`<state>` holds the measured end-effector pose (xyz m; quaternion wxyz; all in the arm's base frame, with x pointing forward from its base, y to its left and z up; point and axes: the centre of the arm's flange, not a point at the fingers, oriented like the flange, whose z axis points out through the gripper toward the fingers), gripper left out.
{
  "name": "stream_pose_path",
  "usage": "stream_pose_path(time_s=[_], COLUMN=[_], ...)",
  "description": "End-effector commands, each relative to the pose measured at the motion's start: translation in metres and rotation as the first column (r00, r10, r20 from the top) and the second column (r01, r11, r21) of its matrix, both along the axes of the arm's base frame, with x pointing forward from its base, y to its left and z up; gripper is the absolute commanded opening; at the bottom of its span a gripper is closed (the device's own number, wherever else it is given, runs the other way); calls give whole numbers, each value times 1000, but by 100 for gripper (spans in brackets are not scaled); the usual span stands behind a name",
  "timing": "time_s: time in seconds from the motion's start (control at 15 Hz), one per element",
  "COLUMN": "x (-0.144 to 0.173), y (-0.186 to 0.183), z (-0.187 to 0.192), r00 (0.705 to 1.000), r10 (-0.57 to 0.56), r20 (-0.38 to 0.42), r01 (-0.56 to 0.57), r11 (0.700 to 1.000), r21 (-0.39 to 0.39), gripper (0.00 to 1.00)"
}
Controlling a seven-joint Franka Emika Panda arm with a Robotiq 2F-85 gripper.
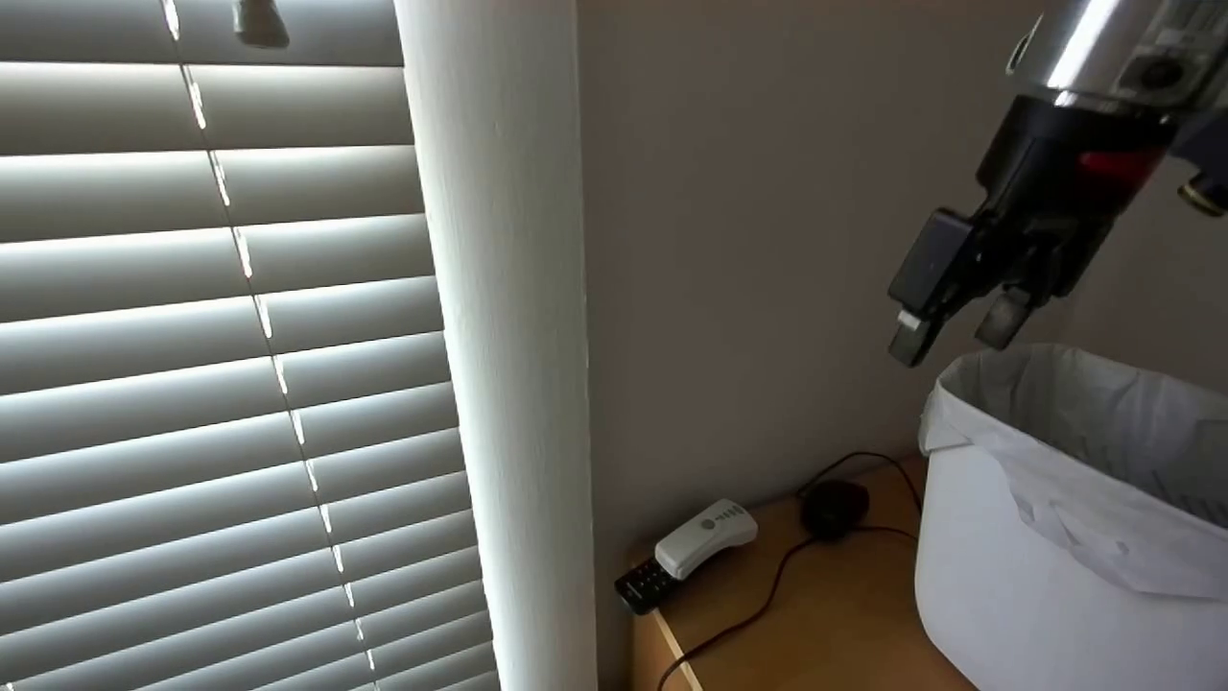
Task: Remove the orange packet from the white bin and put it on the table
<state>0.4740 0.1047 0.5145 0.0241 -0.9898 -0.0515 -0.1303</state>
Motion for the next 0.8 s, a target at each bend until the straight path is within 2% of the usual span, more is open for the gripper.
stream_pose_path(time_s=[0.0,0.13,0.33,0.67,0.73], x=[-17,-23,-31,-36,-37], y=[-41,-68,-95,-129,-136], z=[39,47,39,-10,-18], r00=[990,991,998,993,989], r10=[-115,-109,-58,83,111], r20=[78,83,29,-80,-94], r01=[117,115,61,-90,-120], r11=[993,991,990,993,988], r21=[-23,-69,-124,-76,-93], gripper=[100,100,100,100,100])
